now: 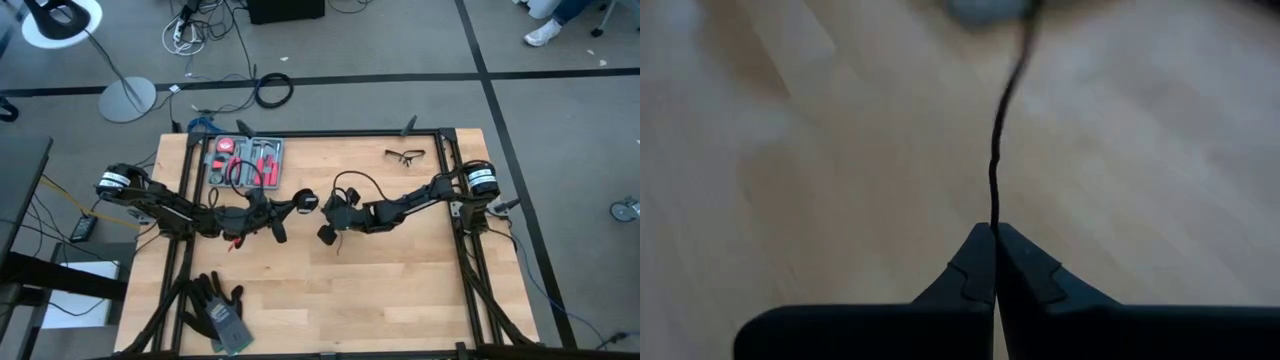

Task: Coil cords
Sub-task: Coil the black wire on the black spool

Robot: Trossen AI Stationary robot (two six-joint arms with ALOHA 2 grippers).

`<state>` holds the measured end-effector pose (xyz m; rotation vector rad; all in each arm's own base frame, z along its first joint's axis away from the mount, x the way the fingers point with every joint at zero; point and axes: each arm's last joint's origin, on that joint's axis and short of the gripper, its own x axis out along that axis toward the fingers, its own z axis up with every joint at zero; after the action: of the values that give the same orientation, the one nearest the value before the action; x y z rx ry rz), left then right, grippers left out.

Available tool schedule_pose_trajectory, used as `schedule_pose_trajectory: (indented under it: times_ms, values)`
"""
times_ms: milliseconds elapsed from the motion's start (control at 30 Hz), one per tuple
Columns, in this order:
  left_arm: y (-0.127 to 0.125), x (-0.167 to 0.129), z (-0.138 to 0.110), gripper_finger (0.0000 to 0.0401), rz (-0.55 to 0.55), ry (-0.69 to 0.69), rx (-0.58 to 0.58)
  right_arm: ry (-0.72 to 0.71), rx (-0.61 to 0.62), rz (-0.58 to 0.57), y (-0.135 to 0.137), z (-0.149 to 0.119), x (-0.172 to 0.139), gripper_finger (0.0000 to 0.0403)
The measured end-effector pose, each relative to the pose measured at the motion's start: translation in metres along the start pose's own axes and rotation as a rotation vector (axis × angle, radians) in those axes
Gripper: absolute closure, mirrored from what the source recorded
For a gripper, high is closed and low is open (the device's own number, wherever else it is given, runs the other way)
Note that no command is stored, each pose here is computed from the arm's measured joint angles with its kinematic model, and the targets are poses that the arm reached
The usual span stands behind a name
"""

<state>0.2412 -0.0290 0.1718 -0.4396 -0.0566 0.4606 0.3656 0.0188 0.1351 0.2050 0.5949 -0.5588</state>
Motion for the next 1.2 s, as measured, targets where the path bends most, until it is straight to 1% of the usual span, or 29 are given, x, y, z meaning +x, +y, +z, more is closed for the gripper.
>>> schedule_pose_trajectory:
  times_ms: [67, 167, 200, 267, 333, 500, 600, 700, 800, 1000, 1200]
  values:
    - [-0.001, 0.000, 0.001, 0.0401, -0.029, -0.004, -0.013, 0.031, 0.003, 0.024, -0.002, -0.002, 0.002, 0.0403]
    - [-0.002, 0.000, 0.003, 0.0401, -0.043, -0.014, -0.014, 0.026, -0.007, 0.051, 0.000, -0.002, 0.004, 0.0403]
    - [-0.002, 0.000, 0.003, 0.0401, -0.044, -0.020, -0.017, 0.031, -0.014, 0.081, 0.002, -0.003, 0.005, 0.0403]
    - [-0.001, 0.000, 0.004, 0.0401, -0.019, -0.035, -0.018, 0.034, -0.012, 0.167, 0.007, -0.005, 0.009, 0.0403]
    - [0.001, 0.001, 0.005, 0.0401, 0.016, -0.047, -0.013, 0.031, -0.013, 0.222, 0.014, -0.010, 0.011, 0.0403]
    - [0.003, 0.002, 0.004, 0.0401, 0.053, -0.054, -0.005, -0.008, -0.004, 0.295, 0.026, -0.016, 0.014, 0.0403]
    - [0.005, 0.003, 0.001, 0.0401, 0.100, -0.056, -0.009, -0.028, -0.023, 0.312, 0.033, -0.012, 0.015, 0.0403]
    - [0.008, 0.005, -0.005, 0.0401, 0.158, -0.050, -0.006, -0.066, -0.041, 0.367, 0.042, 0.002, 0.013, 0.0403]
    - [0.006, 0.013, -0.013, 0.0401, 0.181, -0.012, 0.014, -0.072, -0.071, 0.383, 0.045, 0.008, 0.012, 0.0403]
    - [-0.001, 0.031, -0.032, 0.0401, 0.168, 0.118, 0.078, -0.029, -0.098, 0.407, 0.045, 0.012, 0.015, 0.0403]
    - [-0.001, 0.032, -0.039, 0.0401, 0.159, 0.187, 0.093, -0.024, -0.122, 0.418, 0.044, 0.015, 0.011, 0.0403]
